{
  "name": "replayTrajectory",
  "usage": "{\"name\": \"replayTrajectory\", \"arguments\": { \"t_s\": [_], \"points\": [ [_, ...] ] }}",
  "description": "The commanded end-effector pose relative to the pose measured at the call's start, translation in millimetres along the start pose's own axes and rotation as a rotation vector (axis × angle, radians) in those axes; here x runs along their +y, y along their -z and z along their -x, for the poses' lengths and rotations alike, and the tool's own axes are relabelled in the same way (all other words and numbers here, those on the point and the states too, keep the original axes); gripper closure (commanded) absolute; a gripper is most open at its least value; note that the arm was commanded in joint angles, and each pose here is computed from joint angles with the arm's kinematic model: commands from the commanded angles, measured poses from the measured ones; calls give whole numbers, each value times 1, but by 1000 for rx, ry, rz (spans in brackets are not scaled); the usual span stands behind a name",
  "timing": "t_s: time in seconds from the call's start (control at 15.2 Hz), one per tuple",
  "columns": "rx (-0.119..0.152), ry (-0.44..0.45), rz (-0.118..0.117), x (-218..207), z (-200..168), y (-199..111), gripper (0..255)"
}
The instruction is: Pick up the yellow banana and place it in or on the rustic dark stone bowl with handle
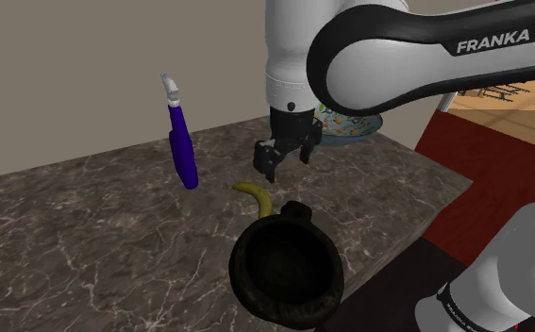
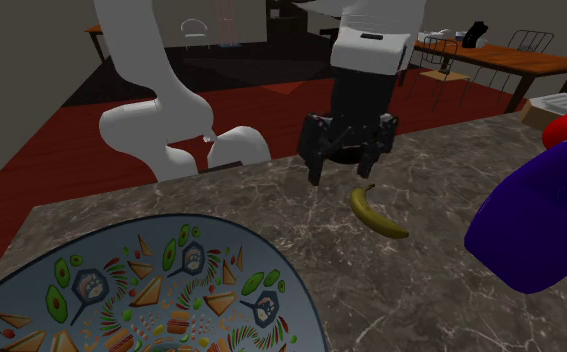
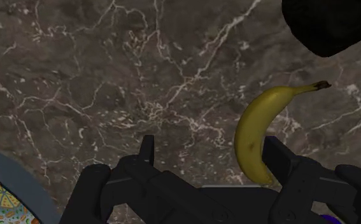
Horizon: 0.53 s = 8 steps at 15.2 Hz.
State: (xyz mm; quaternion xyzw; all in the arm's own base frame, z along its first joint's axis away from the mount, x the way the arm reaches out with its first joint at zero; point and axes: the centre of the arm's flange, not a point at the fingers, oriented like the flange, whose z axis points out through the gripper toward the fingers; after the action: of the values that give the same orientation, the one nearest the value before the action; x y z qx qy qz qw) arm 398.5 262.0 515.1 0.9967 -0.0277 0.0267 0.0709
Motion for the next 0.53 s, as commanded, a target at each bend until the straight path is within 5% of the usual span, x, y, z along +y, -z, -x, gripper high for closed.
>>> {"name": "replayTrajectory", "arguments": {
  "t_s": [0.0,0.46],
  "points": [
    [-5,-14,3,-26,-11,-2,0],
    [-12,-30,9,-60,-22,-28,0]
  ]
}}
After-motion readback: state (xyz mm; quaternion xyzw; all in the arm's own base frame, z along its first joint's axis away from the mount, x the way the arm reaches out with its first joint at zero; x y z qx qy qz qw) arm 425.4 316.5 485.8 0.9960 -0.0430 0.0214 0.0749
